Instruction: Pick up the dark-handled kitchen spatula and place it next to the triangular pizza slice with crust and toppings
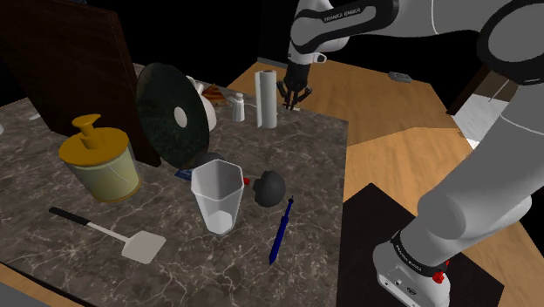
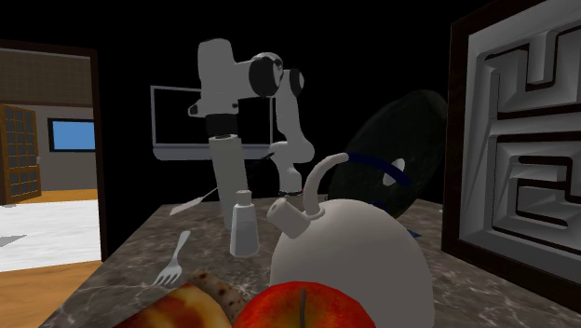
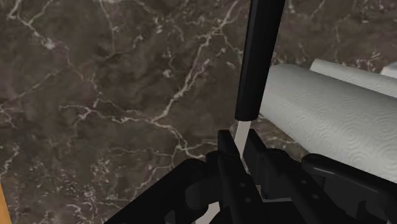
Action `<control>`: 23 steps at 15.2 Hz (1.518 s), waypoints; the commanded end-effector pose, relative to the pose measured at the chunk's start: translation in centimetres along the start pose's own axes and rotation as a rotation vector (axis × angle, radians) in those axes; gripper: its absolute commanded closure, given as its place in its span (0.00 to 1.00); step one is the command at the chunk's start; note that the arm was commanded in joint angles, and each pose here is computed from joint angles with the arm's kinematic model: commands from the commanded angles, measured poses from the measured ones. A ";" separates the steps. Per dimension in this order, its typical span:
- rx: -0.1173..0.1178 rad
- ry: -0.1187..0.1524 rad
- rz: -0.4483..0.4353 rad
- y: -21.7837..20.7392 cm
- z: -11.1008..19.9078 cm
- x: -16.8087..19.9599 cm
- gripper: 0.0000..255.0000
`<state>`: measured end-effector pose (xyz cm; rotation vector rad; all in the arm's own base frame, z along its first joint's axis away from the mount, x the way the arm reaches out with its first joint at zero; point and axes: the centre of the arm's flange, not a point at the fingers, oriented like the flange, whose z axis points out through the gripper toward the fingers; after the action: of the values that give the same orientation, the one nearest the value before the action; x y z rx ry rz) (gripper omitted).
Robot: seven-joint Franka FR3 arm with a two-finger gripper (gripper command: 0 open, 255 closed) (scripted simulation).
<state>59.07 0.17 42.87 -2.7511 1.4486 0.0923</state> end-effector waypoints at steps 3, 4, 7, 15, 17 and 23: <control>0.000 0.001 0.000 -2.5 -0.4 4.7 1.00; 0.000 0.001 0.000 -3.2 -0.4 5.9 1.00; 0.000 0.001 0.000 -5.2 -0.7 9.3 1.00; 0.000 0.001 0.000 -6.8 2.3 12.3 1.00; 0.000 0.001 0.000 -6.8 3.3 12.3 1.00; 0.000 0.001 0.000 -6.8 6.5 12.6 1.00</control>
<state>71.50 -5.92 36.25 -2.7514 1.4494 0.0924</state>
